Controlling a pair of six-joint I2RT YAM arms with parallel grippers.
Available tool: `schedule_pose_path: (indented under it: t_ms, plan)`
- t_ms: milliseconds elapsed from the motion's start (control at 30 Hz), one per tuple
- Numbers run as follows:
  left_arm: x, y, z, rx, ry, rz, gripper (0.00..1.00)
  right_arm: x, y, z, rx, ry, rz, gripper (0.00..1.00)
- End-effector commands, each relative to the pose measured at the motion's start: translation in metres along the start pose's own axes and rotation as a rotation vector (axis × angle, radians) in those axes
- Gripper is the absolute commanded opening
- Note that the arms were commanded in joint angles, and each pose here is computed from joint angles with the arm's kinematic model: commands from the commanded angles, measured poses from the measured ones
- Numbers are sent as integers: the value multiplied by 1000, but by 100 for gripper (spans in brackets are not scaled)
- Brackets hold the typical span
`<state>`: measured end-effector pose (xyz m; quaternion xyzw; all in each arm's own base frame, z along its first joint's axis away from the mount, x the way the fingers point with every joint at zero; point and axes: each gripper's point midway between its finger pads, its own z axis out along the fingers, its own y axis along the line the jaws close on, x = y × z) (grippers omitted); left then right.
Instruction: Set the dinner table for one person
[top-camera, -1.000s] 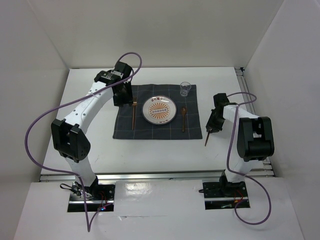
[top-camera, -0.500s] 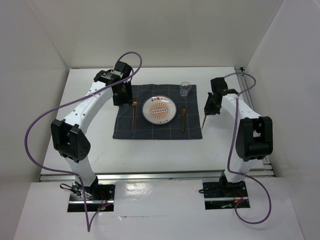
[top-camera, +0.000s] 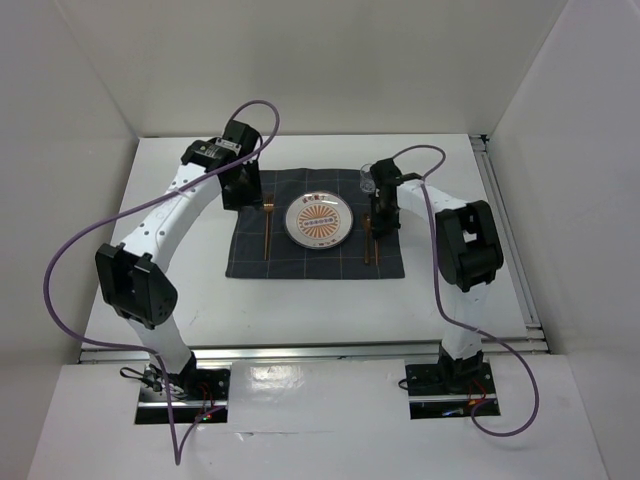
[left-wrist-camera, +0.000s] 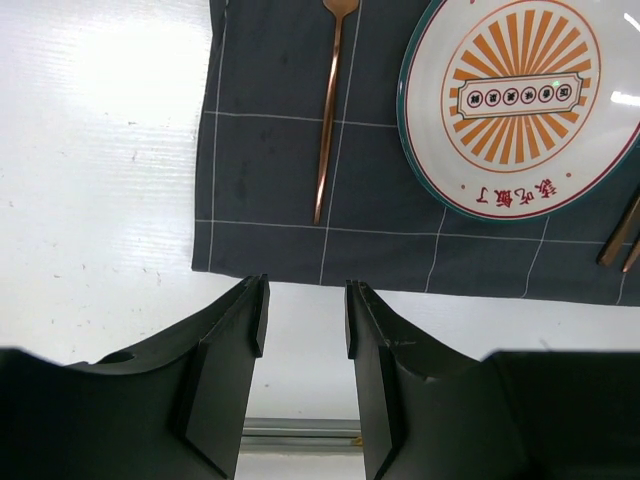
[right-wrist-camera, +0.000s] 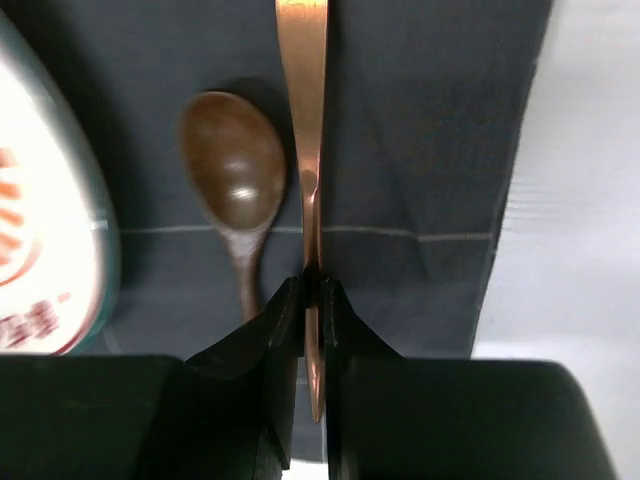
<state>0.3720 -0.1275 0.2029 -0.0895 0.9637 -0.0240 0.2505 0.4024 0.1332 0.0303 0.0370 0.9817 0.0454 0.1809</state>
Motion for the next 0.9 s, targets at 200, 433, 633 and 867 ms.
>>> schedule_pose_path:
  t_ms: [200, 433, 633, 867]
  plan:
    - [-5, 8, -16, 6, -35, 24, 53, -46, 4, -51, 41, -140, 11, 69]
    - [-11, 6, -28, 33, -65, 27, 53, -84, -50, -140, 138, -316, 163, 100]
    - [-26, 2, -50, 82, -131, 7, 53, -73, -146, -183, 200, -430, 438, 100]
    - [-30, -3, -67, 157, -209, -5, 53, -48, -158, -180, 232, -388, 469, 96]
